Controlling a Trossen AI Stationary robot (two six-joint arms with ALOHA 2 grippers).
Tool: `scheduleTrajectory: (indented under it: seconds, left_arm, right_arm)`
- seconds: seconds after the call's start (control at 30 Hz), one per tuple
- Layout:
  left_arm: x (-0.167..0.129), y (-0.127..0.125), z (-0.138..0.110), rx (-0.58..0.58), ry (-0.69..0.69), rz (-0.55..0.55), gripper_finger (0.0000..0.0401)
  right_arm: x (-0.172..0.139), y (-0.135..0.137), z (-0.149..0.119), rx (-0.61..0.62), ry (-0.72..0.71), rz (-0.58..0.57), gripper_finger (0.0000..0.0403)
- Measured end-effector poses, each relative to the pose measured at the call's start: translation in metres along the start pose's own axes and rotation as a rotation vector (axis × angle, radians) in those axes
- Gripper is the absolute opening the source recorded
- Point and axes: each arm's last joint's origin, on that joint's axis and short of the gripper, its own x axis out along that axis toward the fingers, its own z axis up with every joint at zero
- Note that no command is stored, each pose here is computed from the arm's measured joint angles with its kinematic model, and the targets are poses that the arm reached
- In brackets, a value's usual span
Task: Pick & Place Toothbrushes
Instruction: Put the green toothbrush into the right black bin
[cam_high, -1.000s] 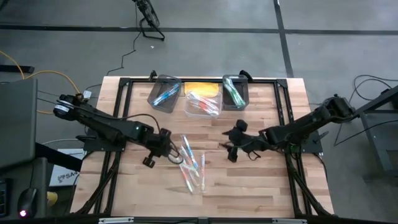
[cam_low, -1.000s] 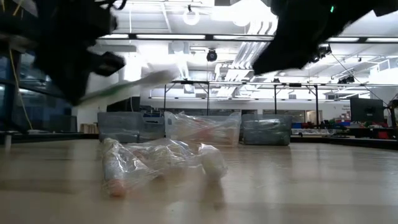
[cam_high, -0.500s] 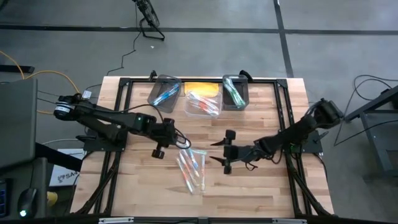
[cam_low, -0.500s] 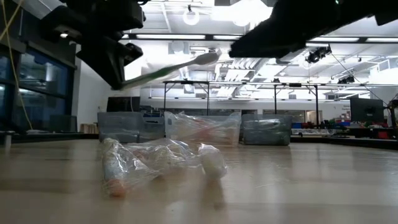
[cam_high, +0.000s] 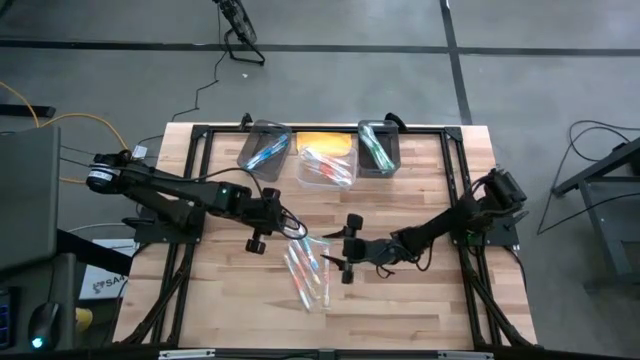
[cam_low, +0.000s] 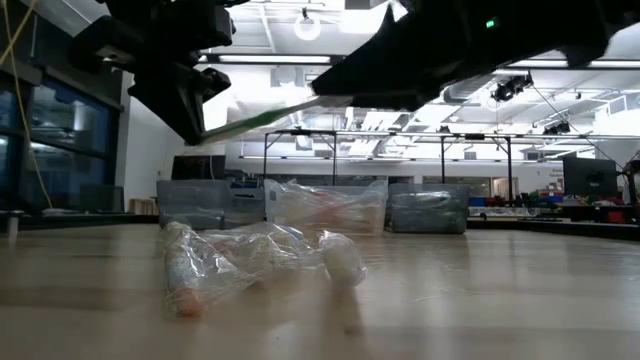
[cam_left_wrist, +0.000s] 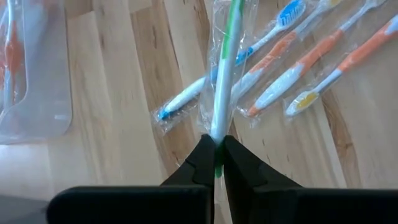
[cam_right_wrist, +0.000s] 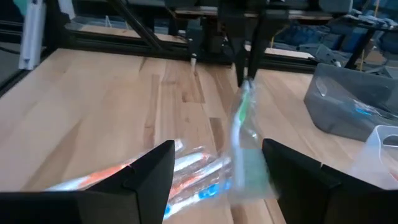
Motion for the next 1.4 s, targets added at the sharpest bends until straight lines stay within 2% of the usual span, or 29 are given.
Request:
scheduleTrajectory:
  seconds: [0.2,0.37,0.53,0.77,0.93,1.07,1.27,1.33,1.4]
  left_arm:
    - [0.000,0.000,0.000,-0.002,0.000,0.003,0.0006]
    - [0.000,0.000,0.000,-0.002,0.000,0.003,0.0006]
    - [0.000,0.000,0.000,-0.002,0.000,0.003,0.0006]
    - [0.000,0.000,0.000,-0.002,0.000,0.003,0.0006]
    - [0.000,0.000,0.000,-0.003,-0.005,0.004,0.0028]
    - [0.000,0.000,-0.001,0.027,0.012,0.007,0.0047]
    - [-0.005,0.002,-0.010,0.024,0.099,0.072,0.0065]
    - [-0.009,0.001,-0.017,0.005,0.152,0.066,0.0067]
    - [-0.012,0.001,-0.017,-0.027,0.140,0.069,0.0068]
  right_arm:
    - [0.015,-0.008,0.004,0.011,0.000,-0.043,0.0229]
    - [0.021,-0.016,0.003,0.024,0.034,-0.059,0.0205]
    - [0.021,-0.016,0.003,0.026,0.037,-0.059,0.0163]
    - [0.021,-0.015,0.002,0.019,0.047,-0.053,0.0083]
    - [0.020,-0.014,0.002,0.019,0.047,-0.044,0.0026]
    - [0.020,-0.015,0.002,0.021,0.047,-0.053,0.0015]
    - [0.013,-0.022,0.006,0.024,0.097,-0.156,0.0012]
    - [0.006,-0.029,0.010,0.020,0.131,-0.233,0.0011]
    - [-0.002,-0.036,0.016,0.021,0.159,-0.318,0.0013]
